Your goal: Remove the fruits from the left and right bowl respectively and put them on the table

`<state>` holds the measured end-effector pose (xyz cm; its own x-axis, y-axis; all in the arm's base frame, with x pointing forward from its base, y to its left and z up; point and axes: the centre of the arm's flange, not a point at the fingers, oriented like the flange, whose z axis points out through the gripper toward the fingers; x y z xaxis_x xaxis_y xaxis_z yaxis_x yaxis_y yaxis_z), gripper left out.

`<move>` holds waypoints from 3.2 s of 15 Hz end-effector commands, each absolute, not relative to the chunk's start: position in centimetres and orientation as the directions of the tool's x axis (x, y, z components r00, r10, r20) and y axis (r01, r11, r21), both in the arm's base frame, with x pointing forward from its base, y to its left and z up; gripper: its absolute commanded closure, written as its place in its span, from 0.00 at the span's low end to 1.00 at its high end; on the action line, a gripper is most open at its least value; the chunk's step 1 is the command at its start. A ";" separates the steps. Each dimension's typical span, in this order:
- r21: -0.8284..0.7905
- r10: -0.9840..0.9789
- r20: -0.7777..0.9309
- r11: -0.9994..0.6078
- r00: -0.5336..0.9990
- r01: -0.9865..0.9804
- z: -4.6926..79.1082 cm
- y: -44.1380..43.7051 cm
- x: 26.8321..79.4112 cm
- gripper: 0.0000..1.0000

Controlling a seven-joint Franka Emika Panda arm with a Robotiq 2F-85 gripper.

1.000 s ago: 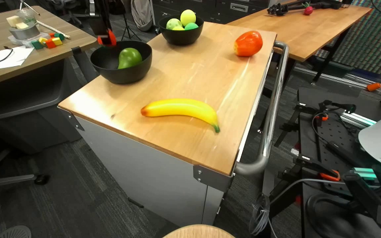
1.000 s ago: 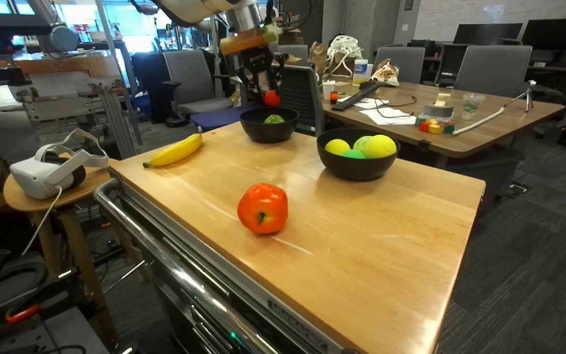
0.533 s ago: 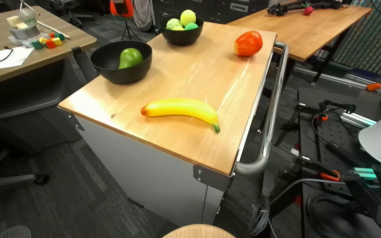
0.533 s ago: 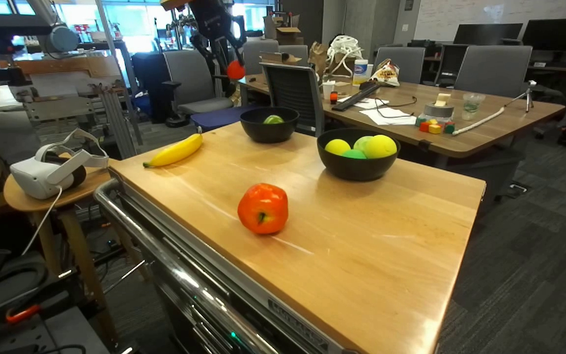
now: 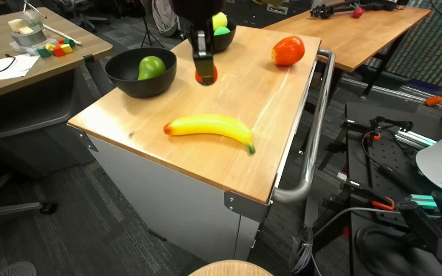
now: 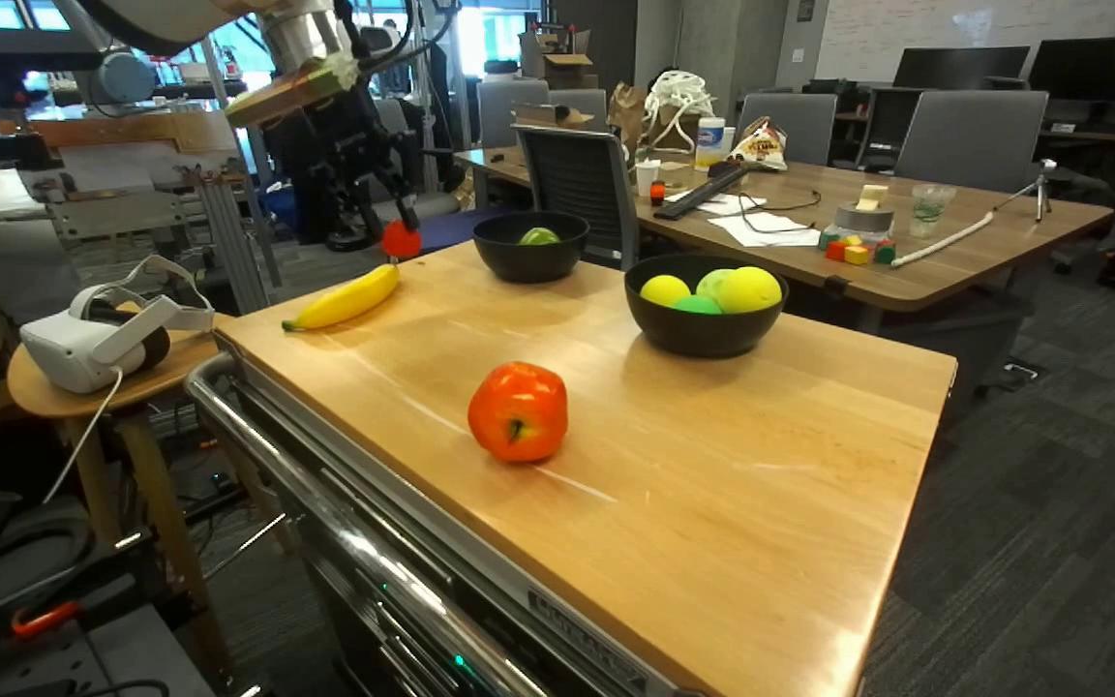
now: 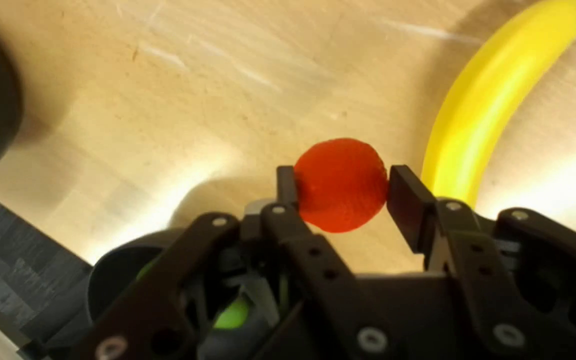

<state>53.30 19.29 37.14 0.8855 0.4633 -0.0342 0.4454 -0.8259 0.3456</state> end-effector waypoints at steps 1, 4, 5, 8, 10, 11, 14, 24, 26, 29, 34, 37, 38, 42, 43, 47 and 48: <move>0.374 0.483 -0.008 -0.810 0.875 0.451 32.9 15.3 46.8 0.77; 0.370 0.524 0.017 -0.794 0.851 0.481 30.7 13.5 44.5 0.77; 0.375 0.545 0.044 -0.786 0.837 0.492 30.9 13.0 43.9 0.27; 0.400 0.602 0.167 -0.765 0.781 0.504 33.6 12.5 43.0 0.12; 0.425 0.639 0.237 -0.745 0.731 0.514 37.0 12.5 43.2 0.00; 0.441 0.657 0.267 -0.734 0.705 0.517 38.7 12.5 43.7 0.00; 0.490 0.715 0.351 -0.691 0.605 0.532 43.8 12.8 47.1 0.00; 0.446 0.709 0.474 -0.704 0.522 0.553 43.2 12.7 55.4 0.00; 0.413 0.727 0.467 -0.683 0.504 0.603 43.4 12.4 55.8 0.00; 0.345 0.777 0.426 -0.613 0.463 0.711 42.0 11.9 58.4 0.00; 0.256 0.895 0.292 -0.411 0.336 0.875 39.7 13.5 62.6 0.00; 0.254 0.919 0.192 -0.384 0.343 0.887 41.2 11.0 65.7 0.00; 0.285 0.934 0.159 -0.353 0.319 0.891 42.0 9.6 66.4 0.00; 0.311 0.936 0.152 -0.349 0.317 0.884 42.1 7.8 65.5 0.00; 0.315 0.939 0.149 -0.343 0.310 0.885 42.3 7.6 65.8 0.00; 0.281 0.943 0.170 -0.326 0.287 0.903 40.3 7.8 67.1 0.00; 0.276 0.944 0.166 -0.322 0.286 0.905 39.8 7.8 67.5 0.00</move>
<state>66.01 7.75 40.47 0.3100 0.9379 0.1558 0.8958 -0.3430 0.2826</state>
